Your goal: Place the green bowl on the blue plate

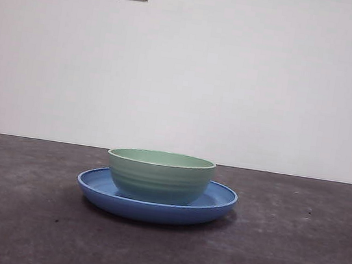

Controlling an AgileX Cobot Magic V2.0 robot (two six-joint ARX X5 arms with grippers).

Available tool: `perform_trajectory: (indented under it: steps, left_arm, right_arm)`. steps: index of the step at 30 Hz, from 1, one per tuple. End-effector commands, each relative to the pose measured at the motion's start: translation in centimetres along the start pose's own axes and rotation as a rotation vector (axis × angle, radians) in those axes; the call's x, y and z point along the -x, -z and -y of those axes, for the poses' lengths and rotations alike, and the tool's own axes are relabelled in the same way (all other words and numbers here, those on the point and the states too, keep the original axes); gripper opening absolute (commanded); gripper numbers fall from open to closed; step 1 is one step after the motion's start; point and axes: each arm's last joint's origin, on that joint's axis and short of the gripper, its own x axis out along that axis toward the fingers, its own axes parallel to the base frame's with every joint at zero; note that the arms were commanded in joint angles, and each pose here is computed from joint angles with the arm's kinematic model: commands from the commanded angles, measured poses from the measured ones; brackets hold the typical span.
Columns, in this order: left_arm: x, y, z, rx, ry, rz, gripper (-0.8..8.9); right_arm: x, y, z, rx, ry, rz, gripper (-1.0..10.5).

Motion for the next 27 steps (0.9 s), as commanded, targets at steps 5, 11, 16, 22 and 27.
perform_trajectory:
  steps: [5, 11, 16, 22, 27]
  left_arm:
    - [0.1, 3.4, 0.2, 0.038, -0.022, -0.022, 0.09]
    - [0.0, 5.3, 0.3, 0.042, -0.04, -0.061, 0.09]
    - [-0.1, 6.6, 0.4, 0.047, -0.041, -0.127, 0.09]
    - [0.0, 8.0, 0.6, 0.052, -0.031, -0.217, 0.09]
    - [0.1, 8.4, 0.6, 0.103, -0.033, -0.262, 0.09]
  right_arm:
    - [0.3, -0.4, -0.3, 0.023, -0.01, 0.017, 0.1]
    - [0.3, -0.4, -0.3, 0.023, -0.01, 0.017, 0.1]
    - [0.3, -0.4, -0.3, 0.023, -0.01, 0.017, 0.1]
    - [0.3, -0.4, -0.3, 0.023, -0.01, 0.017, 0.1]
    - [0.3, -0.4, -0.3, 0.023, -0.01, 0.017, 0.1]
